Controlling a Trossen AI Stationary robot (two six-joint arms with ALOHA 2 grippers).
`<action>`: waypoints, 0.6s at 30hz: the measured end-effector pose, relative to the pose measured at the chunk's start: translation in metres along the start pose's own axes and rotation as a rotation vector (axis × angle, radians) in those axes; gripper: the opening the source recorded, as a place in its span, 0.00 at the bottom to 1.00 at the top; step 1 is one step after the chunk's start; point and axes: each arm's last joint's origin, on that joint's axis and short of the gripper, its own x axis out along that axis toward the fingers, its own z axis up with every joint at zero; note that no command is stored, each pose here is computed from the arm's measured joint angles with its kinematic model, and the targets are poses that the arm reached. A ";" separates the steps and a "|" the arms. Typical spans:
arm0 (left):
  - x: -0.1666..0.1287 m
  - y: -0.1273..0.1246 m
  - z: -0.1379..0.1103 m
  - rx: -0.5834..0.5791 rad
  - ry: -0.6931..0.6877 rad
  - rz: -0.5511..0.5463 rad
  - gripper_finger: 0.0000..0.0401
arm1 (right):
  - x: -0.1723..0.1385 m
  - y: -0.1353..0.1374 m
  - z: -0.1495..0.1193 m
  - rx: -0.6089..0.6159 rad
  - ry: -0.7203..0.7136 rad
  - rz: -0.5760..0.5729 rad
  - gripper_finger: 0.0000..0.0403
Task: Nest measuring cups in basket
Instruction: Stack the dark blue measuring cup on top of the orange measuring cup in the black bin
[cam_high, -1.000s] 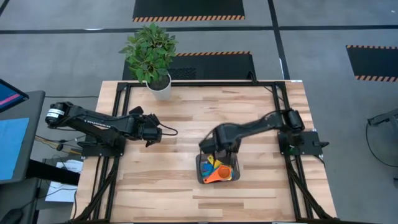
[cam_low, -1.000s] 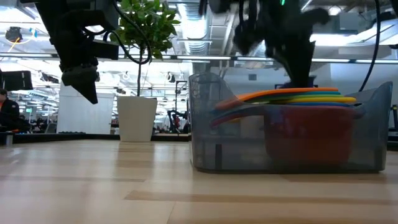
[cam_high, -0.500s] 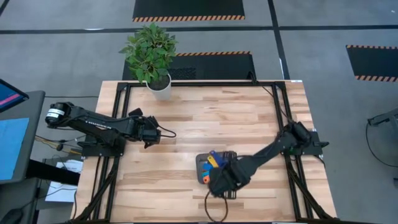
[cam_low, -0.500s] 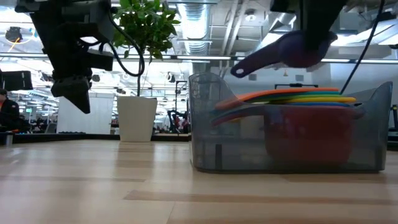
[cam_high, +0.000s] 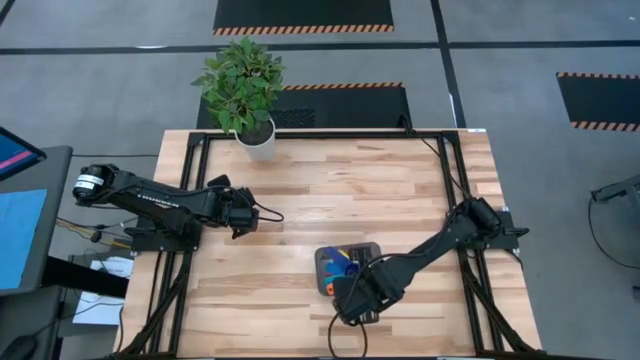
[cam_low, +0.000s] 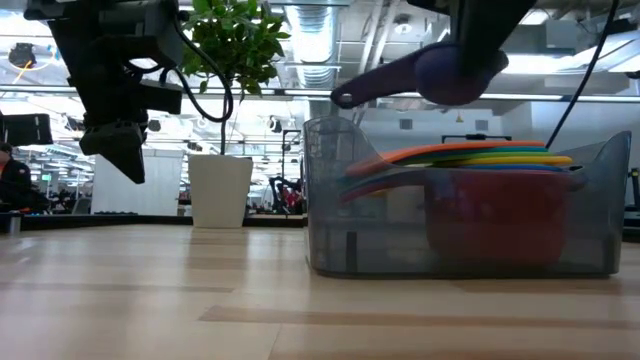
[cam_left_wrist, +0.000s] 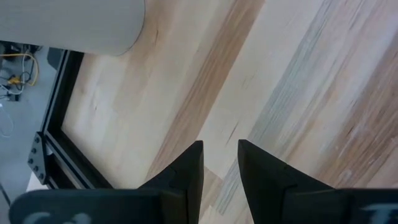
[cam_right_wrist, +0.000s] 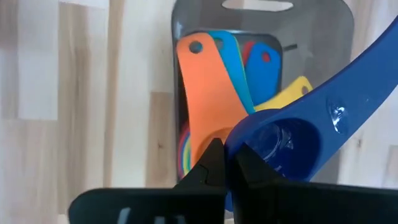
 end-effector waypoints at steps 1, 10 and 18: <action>0.000 0.000 0.000 -0.001 0.000 0.000 0.23 | 0.000 0.000 0.001 0.007 -0.003 0.008 0.02; 0.000 0.000 0.001 -0.010 -0.006 -0.004 0.23 | 0.002 -0.004 0.002 0.120 0.029 0.070 0.02; 0.000 -0.003 0.005 -0.009 -0.049 -0.026 0.23 | 0.002 -0.005 0.000 0.233 0.068 0.078 0.02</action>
